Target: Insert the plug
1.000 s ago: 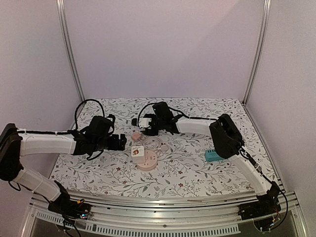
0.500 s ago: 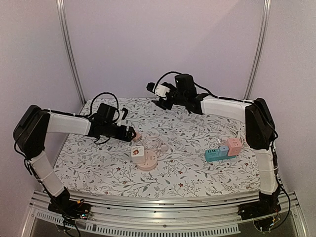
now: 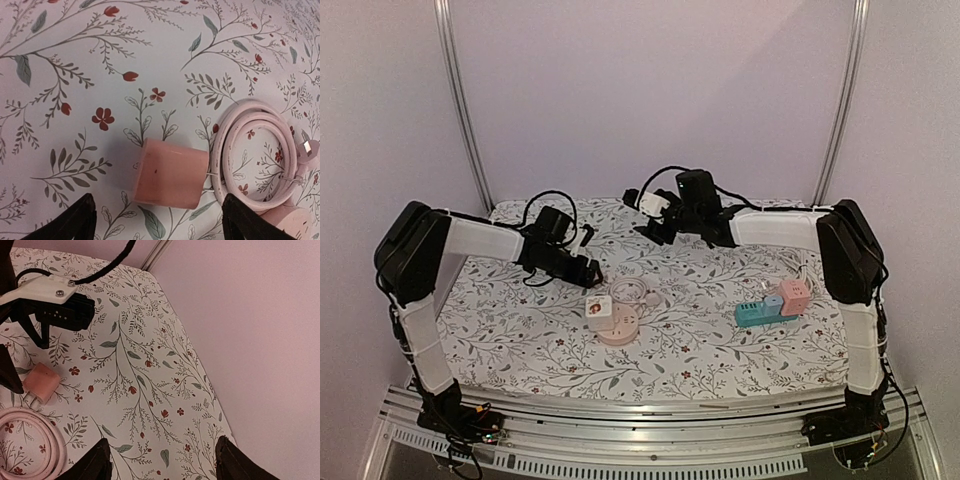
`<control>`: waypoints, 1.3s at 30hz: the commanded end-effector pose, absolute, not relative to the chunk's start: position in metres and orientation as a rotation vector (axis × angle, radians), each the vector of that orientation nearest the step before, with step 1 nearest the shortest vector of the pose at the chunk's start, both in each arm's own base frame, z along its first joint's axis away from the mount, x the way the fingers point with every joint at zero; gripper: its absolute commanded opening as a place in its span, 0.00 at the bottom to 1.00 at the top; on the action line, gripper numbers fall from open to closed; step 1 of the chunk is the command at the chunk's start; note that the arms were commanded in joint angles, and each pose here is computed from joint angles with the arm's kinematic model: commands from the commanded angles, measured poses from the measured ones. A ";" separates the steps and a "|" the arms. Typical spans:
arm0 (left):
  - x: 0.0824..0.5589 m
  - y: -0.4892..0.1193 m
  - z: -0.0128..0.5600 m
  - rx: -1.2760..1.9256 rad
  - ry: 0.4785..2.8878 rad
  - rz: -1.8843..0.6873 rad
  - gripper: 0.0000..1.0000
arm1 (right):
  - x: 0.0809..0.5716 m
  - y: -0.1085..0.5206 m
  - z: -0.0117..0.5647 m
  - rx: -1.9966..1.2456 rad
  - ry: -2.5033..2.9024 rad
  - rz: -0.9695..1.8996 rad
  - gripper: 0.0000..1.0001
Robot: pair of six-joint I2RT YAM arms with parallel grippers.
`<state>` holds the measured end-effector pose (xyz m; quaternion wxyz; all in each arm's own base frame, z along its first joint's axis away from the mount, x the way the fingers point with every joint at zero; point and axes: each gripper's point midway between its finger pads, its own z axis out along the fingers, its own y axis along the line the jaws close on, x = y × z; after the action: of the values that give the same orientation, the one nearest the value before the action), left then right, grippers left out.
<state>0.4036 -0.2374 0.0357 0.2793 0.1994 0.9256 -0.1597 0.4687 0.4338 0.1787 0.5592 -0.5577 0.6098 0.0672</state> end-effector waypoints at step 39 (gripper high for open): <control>0.400 -0.256 0.100 0.571 2.331 -0.314 0.24 | 0.463 0.402 0.244 -0.931 1.562 0.259 0.74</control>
<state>0.4046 -0.2469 0.0701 0.3085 0.2044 0.9218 -0.1151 0.4612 0.4127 0.2005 0.5798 -0.4807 0.6518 0.0895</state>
